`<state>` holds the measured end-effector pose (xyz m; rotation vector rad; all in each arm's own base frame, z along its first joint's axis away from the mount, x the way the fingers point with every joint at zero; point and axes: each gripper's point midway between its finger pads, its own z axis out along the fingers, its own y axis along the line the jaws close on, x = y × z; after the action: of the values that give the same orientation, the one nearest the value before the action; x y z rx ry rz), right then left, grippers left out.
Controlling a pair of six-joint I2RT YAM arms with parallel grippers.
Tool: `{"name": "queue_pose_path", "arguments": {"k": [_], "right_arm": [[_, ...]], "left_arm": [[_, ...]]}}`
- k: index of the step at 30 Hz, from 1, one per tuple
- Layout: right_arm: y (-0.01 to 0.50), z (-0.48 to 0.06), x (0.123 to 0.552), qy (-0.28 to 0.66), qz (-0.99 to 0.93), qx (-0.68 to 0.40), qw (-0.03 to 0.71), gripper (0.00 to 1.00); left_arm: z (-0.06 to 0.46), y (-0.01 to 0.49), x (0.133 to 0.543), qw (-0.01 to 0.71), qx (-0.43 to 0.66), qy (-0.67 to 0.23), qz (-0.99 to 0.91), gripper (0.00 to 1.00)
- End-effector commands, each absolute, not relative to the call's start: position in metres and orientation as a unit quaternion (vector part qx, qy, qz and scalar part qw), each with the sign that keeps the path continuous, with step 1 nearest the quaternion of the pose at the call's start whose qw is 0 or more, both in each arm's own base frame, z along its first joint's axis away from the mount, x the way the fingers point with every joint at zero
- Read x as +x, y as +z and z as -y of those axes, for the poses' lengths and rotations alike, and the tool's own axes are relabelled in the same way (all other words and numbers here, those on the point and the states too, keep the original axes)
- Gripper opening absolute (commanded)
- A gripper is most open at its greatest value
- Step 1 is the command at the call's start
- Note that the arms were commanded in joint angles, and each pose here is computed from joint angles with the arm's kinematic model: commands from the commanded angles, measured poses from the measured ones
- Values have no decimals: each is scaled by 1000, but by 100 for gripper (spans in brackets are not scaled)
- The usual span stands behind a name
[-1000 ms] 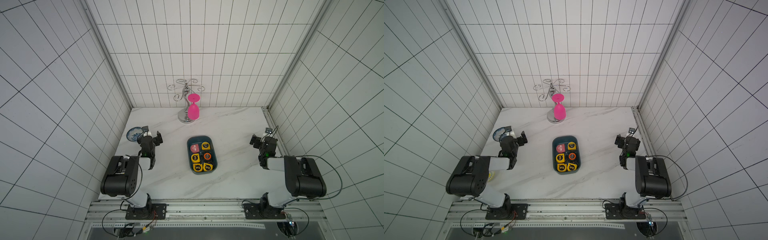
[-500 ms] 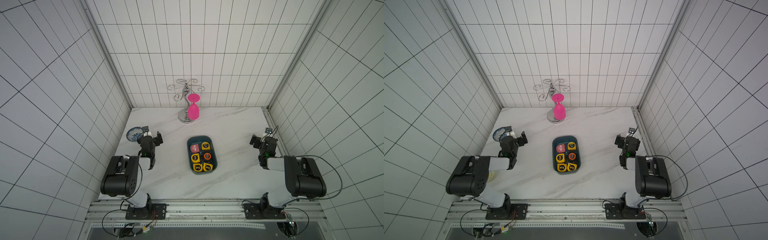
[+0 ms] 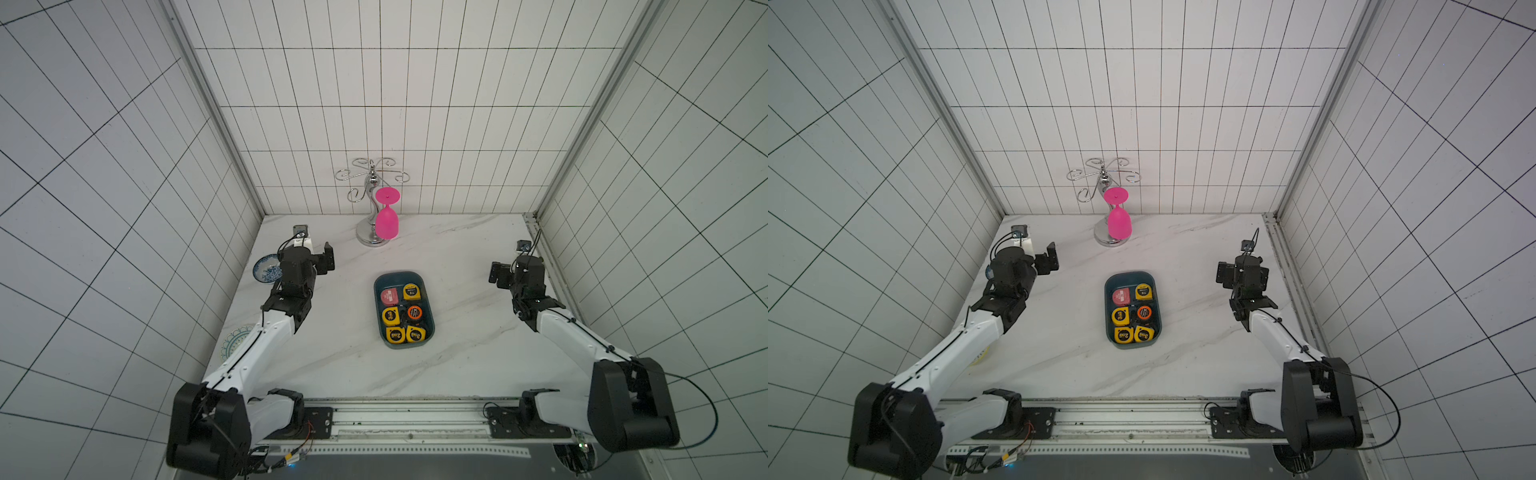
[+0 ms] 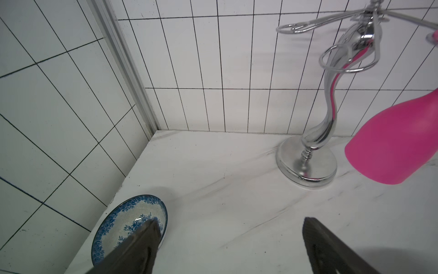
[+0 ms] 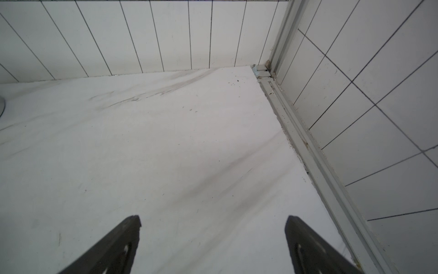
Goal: Take the tape measure out of the storage box
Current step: Adjust the storage box at the center of the board.
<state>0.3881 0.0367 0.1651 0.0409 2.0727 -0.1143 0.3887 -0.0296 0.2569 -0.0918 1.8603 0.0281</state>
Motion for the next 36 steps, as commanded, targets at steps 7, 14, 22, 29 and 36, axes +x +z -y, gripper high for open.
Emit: {"name": "queue_pose_path", "arguments": {"k": [7, 14, 22, 29, 36], "right_arm": [[171, -93, 346, 61, -931, -12, 360, 99], [166, -125, 314, 133, -945, -17, 299, 99], [161, -136, 300, 141, -948, -29, 284, 99], [160, -136, 298, 136, -951, -41, 275, 99], [159, -136, 299, 134, -952, -45, 273, 99]], "left_arm": [[115, 184, 323, 379, -56, -162, -910, 98], [176, 131, 299, 238, -29, -187, -953, 93], [200, 94, 282, 159, -11, -160, -974, 87], [198, 72, 275, 107, -8, -123, -987, 85], [192, 59, 268, 76, -3, -86, -993, 84]]}}
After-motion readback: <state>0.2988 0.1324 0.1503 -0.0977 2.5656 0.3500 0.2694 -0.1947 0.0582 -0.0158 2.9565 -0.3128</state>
